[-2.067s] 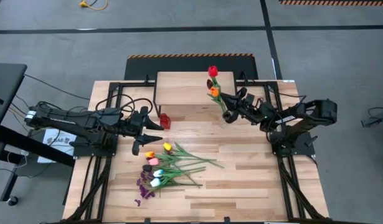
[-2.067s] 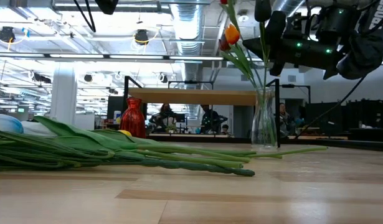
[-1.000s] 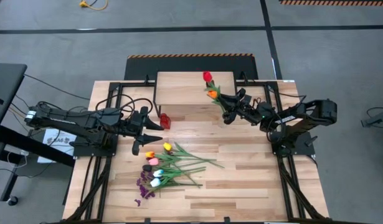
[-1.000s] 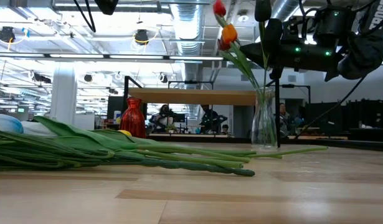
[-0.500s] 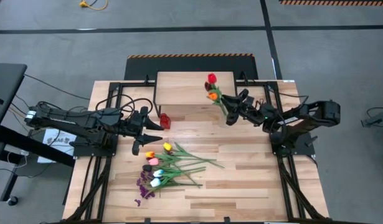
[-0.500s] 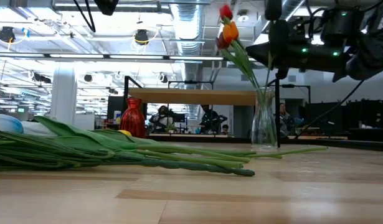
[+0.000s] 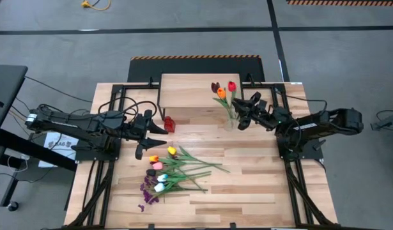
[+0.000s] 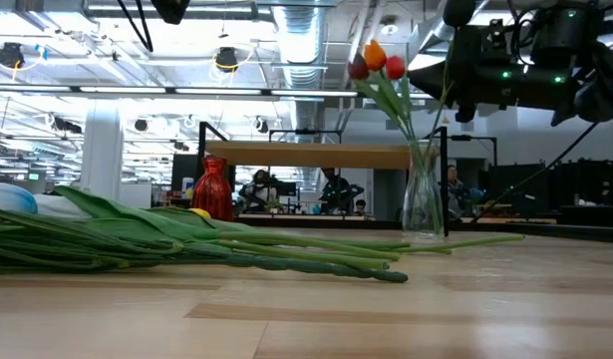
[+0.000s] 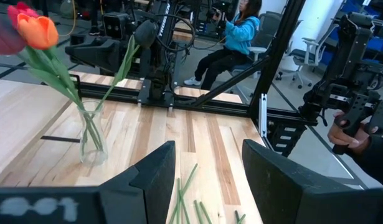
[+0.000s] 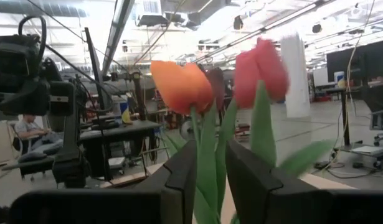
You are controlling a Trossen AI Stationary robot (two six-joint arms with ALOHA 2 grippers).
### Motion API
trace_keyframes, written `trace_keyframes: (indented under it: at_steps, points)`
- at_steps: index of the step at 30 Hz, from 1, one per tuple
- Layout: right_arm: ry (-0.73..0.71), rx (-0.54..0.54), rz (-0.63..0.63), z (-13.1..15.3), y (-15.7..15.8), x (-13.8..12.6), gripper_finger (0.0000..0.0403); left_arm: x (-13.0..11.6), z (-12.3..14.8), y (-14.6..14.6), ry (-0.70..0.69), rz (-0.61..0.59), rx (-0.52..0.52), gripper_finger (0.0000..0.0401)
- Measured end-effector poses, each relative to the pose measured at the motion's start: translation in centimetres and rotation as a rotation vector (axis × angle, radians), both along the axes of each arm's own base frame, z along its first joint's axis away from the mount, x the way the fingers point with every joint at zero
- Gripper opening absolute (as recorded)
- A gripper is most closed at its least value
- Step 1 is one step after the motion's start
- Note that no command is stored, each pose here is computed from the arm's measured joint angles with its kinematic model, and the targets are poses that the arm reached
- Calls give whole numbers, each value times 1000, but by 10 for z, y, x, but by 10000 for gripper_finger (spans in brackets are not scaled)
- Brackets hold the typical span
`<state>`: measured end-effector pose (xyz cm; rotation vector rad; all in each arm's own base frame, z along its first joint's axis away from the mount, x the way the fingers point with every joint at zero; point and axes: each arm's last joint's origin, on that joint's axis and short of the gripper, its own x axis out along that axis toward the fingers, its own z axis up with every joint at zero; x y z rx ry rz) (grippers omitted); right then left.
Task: Pick and place flowers into a vace then onto a shelf
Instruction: Put the black flower into the transparent vase
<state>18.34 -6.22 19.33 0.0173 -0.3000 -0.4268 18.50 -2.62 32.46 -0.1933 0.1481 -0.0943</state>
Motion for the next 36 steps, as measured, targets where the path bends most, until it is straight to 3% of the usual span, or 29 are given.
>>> trace_keyframes:
  at_steps: [11,27,36]
  points:
    - [19,-9,0,-1,0,1,77,0,0,0,0,0,0,176]
    - [150,-274,121,-4,4,4,77,0,0,0,0,-2,0,176]
    - [173,-264,98,7,-5,15,77,0,0,0,0,-7,-1,176]
